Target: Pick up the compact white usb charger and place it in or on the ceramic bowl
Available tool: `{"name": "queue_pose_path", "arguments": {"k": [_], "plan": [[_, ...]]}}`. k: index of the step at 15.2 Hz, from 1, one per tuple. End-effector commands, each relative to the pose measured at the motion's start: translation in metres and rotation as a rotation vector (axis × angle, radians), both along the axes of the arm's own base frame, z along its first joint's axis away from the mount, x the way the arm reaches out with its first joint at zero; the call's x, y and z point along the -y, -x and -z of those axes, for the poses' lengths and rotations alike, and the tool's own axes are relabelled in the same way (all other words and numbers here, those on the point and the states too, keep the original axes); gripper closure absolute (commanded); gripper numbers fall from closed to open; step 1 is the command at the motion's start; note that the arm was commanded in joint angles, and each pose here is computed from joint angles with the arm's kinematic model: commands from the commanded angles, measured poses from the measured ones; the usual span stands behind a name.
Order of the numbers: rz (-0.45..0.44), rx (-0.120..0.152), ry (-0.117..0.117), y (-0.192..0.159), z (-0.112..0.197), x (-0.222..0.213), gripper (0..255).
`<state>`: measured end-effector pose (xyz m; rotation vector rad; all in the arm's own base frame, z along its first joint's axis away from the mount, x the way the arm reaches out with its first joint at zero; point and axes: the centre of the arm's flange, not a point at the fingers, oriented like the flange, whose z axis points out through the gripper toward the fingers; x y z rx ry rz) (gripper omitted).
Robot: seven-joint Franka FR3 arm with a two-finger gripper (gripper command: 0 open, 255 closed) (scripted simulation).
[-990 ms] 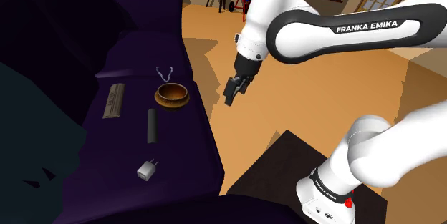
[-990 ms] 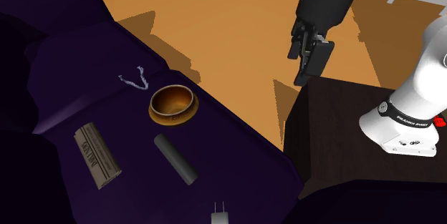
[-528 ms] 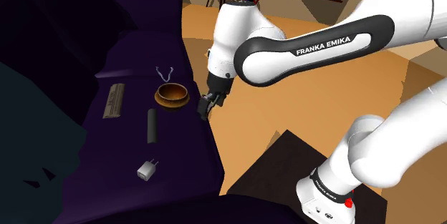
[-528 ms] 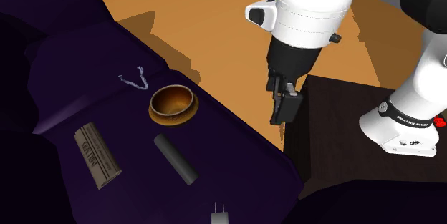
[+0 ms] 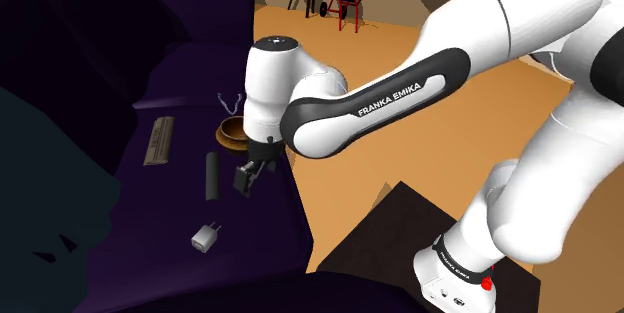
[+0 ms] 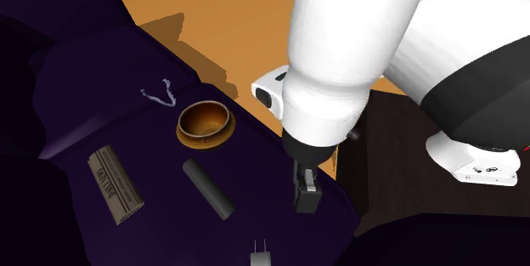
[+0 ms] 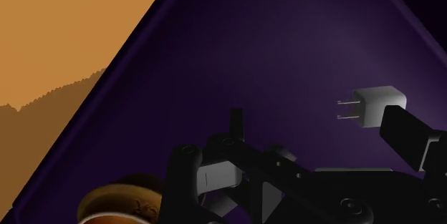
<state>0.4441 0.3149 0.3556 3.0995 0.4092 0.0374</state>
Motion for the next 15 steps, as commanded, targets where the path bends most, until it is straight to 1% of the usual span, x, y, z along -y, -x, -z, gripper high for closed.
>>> {"name": "queue_pose_path", "arguments": {"k": [1, 11, 15], "plan": [[-0.011, 0.000, 0.005, -0.007, 0.016, -0.021, 0], [-0.070, -0.002, 0.032, -0.036, 0.099, -0.124, 0], [-0.072, -0.002, 0.033, -0.037, 0.118, -0.128, 0]]}}
